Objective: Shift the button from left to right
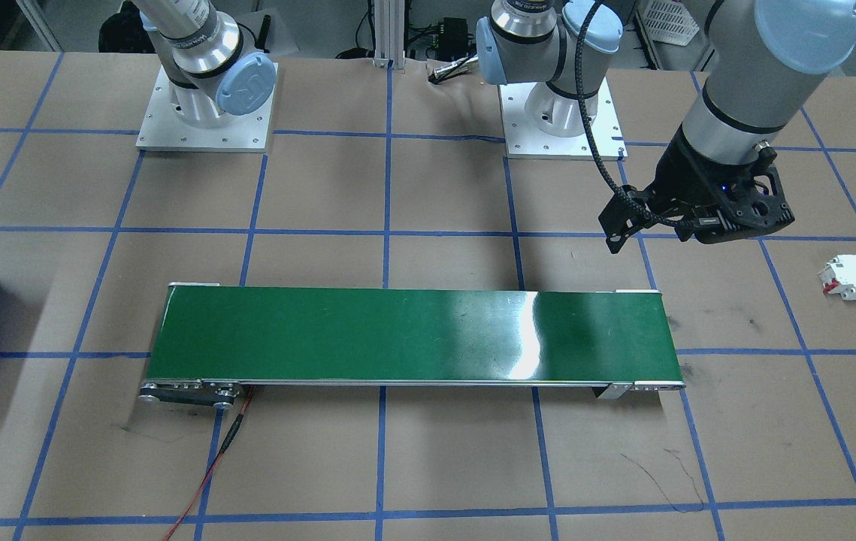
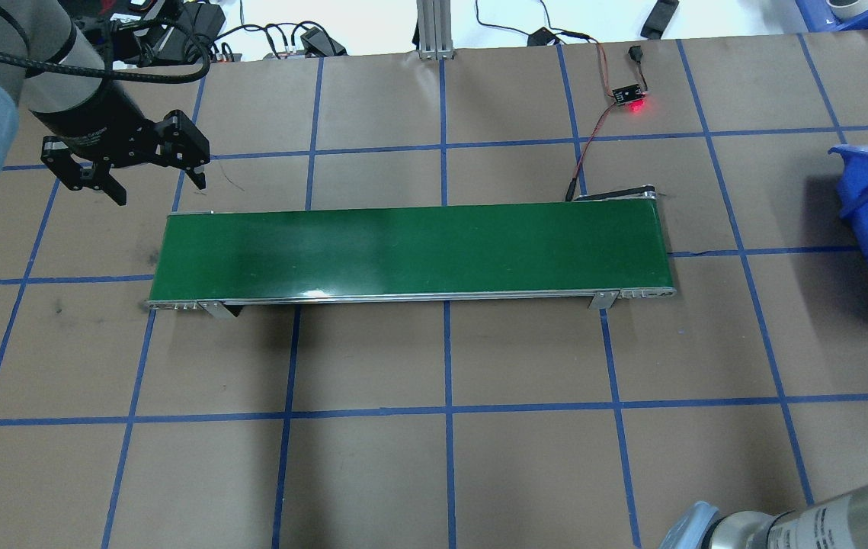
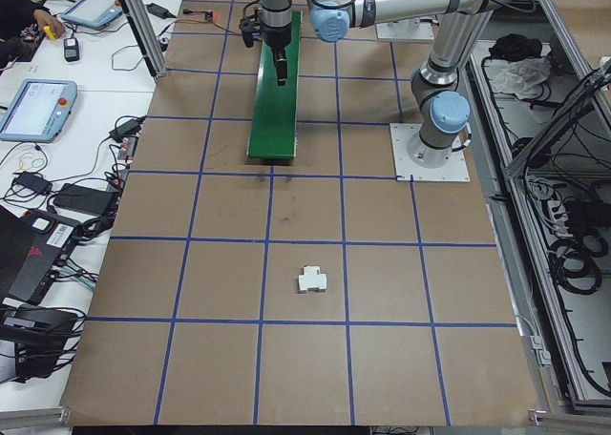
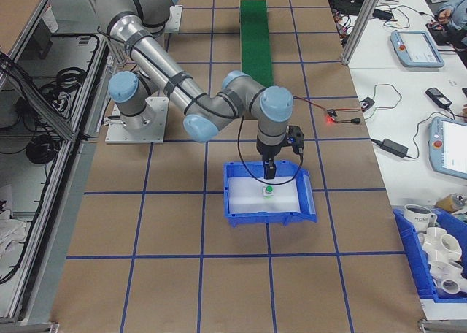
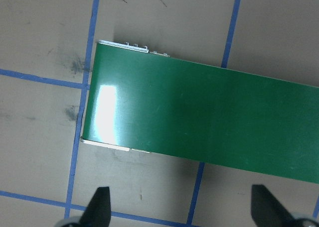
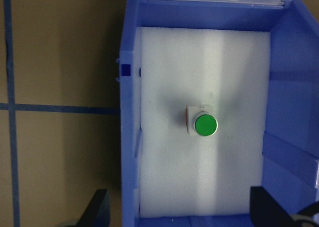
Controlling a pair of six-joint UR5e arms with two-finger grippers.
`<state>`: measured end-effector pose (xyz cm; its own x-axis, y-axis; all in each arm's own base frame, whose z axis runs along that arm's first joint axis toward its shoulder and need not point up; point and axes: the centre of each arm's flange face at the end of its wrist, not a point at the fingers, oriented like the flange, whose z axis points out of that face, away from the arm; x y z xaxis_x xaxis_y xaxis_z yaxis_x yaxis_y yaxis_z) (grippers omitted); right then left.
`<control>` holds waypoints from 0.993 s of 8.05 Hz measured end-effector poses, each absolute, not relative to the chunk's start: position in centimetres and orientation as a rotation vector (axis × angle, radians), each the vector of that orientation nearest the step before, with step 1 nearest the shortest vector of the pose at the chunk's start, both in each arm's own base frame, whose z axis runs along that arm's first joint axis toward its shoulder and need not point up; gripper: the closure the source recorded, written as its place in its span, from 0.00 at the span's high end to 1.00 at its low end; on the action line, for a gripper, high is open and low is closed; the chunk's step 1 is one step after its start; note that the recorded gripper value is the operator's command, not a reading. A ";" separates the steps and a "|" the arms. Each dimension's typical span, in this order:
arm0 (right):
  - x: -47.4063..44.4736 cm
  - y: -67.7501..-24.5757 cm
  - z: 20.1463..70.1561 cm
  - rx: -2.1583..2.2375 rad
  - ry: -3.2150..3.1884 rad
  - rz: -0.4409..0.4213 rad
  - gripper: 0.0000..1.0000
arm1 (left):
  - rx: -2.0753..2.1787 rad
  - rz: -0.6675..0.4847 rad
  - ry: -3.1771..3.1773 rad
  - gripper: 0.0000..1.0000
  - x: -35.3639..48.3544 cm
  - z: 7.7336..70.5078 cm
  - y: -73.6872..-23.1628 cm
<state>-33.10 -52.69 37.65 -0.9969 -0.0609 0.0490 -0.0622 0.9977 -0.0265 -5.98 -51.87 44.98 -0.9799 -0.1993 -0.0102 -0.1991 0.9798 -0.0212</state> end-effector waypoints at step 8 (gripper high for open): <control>9.8 -53.7 52.4 0.176 -3.092 0.386 1.00 | -0.304 -0.025 3.086 1.00 -6.0 44.9 -51.9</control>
